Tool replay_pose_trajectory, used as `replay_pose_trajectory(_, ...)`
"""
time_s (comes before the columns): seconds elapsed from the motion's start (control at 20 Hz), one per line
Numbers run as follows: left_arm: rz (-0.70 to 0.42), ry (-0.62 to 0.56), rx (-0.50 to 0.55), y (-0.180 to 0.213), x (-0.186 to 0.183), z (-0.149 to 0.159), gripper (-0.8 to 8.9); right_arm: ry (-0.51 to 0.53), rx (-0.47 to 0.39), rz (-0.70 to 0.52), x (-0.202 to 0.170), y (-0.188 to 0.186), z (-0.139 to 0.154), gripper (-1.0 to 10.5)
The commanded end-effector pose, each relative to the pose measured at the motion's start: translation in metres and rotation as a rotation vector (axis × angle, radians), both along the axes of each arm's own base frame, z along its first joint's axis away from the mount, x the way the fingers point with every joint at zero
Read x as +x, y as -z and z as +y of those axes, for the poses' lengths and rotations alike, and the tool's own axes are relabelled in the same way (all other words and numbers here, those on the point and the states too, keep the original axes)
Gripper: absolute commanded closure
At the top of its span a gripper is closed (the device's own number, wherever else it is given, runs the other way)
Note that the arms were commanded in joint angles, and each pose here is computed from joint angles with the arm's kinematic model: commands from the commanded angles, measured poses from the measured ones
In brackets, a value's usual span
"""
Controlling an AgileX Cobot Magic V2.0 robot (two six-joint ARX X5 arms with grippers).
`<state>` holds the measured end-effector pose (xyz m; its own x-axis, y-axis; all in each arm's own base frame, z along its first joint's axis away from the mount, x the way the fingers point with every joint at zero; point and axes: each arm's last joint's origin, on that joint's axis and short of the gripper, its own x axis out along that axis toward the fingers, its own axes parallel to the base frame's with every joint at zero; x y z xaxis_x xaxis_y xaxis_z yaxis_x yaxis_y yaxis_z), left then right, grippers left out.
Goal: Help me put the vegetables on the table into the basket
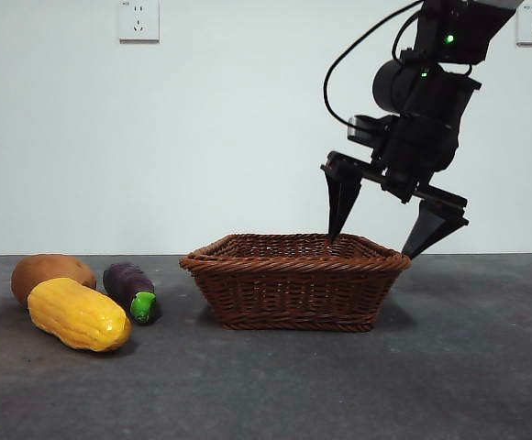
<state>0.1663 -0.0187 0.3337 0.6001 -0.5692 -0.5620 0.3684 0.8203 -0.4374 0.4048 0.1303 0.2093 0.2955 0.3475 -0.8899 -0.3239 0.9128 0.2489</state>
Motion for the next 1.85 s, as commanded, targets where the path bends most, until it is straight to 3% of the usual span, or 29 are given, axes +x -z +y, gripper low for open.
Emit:
replay_pose_trajectory(0.05,-0.004,-0.008,-0.001,-0.001,0.003,0.000,2.12,0.021,-0.012,0.007,0.005,0.009,0.002,4.9)
replay_pose_trajectory(0.15,-0.002,-0.018,0.009,0.000,0.004,0.001,2.12,0.015,-0.011,0.009,0.006,0.014,0.004,6.1)
replay_pose_trajectory(0.3,-0.003,-0.019,0.010,0.000,0.004,0.001,2.12,0.017,-0.016,0.043,0.007,0.027,0.008,6.2)
replay_pose_trajectory(0.45,-0.003,-0.034,0.024,0.000,0.005,0.001,2.12,0.009,-0.011,0.022,0.009,0.027,0.011,9.0)
replay_pose_trajectory(0.55,-0.002,-0.040,0.029,0.000,0.005,0.001,2.12,0.007,-0.012,0.021,0.009,0.027,0.011,9.6)
replay_pose_trajectory(0.75,0.028,-0.055,0.013,0.003,0.008,0.001,2.18,0.004,-0.009,0.011,0.008,0.023,0.011,9.6)
replay_pose_trajectory(0.85,0.055,-0.071,-0.001,0.005,0.010,0.001,2.19,0.001,0.004,-0.037,0.004,0.003,0.010,9.6)
replay_pose_trajectory(1.05,0.135,-0.164,0.024,0.014,0.023,0.002,2.20,-0.022,0.053,-0.249,-0.026,-0.082,-0.001,9.6)
replay_pose_trajectory(1.25,0.311,-0.209,0.000,0.038,0.050,-0.013,2.20,-0.047,0.089,-0.468,-0.080,-0.165,-0.021,9.6)
replay_pose_trajectory(1.4,0.401,-0.284,0.078,0.063,0.073,-0.036,2.20,-0.060,0.105,-0.566,-0.122,-0.204,-0.034,9.6)
replay_pose_trajectory(1.65,0.581,-0.354,0.140,0.106,0.096,-0.062,2.20,-0.067,0.109,-0.610,-0.163,-0.228,-0.047,9.6)
replay_pose_trajectory(1.85,0.587,-0.368,0.131,0.121,0.107,-0.078,2.21,-0.091,0.087,-0.577,-0.177,-0.230,-0.051,9.6)
